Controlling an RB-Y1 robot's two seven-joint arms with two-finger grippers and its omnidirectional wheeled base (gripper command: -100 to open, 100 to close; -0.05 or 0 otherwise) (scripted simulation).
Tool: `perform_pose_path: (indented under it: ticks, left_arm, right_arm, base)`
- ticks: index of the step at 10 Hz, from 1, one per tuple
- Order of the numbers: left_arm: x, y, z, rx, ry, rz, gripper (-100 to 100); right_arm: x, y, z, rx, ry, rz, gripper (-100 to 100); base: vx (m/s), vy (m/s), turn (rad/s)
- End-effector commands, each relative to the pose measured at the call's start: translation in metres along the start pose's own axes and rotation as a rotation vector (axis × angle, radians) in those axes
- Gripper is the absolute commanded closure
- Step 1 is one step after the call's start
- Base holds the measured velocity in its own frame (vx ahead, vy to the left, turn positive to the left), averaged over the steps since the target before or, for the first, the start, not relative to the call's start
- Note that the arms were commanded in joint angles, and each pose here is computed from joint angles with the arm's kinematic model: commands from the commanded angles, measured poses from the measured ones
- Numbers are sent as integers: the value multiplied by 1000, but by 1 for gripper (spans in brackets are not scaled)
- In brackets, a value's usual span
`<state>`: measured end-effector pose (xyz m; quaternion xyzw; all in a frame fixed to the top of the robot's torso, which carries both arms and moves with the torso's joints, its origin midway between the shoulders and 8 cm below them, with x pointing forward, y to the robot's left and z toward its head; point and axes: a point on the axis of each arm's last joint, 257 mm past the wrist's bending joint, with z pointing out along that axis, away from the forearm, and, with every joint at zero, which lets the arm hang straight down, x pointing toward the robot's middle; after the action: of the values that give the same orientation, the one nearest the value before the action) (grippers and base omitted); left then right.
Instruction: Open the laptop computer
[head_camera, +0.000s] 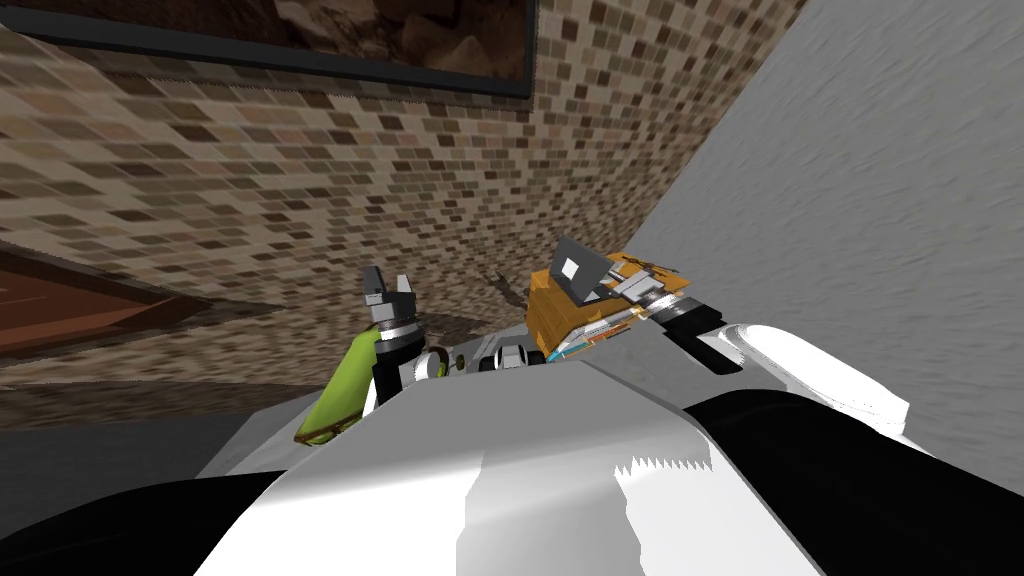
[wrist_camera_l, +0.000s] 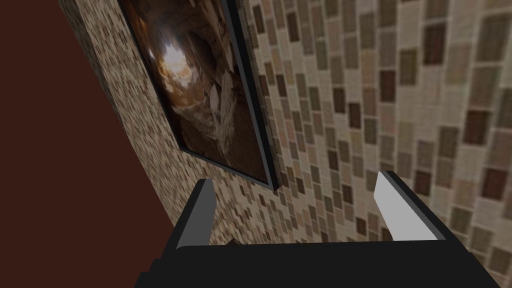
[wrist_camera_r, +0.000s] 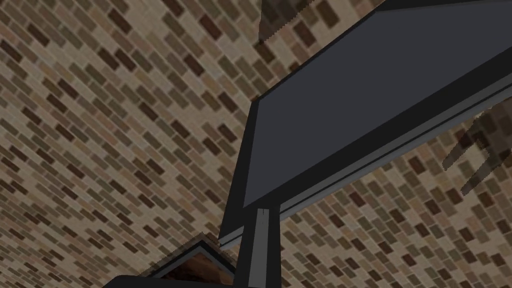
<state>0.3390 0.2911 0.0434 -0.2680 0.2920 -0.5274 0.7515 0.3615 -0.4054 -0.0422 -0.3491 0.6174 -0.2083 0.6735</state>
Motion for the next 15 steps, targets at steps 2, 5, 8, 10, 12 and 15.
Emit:
perform_pose_path:
  ticks: [2, 5, 8, 10, 12, 15]
  left_arm:
    - [0, 0, 0, 0, 0, 0, 0]
    - [0, 0, 0, 0, 0, 0, 0]
    - [0, 0, 0, 0, 0, 0, 0]
    - [0, 0, 0, 0, 0, 0, 0]
    - [0, 0, 0, 0, 0, 0, 0]
    - [0, 0, 0, 0, 0, 0, 0]
  right_arm:
    - [11, -6, 2, 9, 9, 145, 100]
    - [13, -8, 2, 11, 11, 183, 100]
    - [13, -8, 2, 11, 11, 183, 100]
    - [13, -8, 2, 11, 11, 183, 100]
    - [13, -8, 2, 11, 11, 183, 100]
    - [20, -16, 2, 27, 19, 216, 100]
  base:
    - [-15, -16, 51]
    - [-12, -12, 40]
    - [3, 3, -11]
    - [2, 2, -8]
    - [-6, -6, 21]
    - [-23, -23, 75]
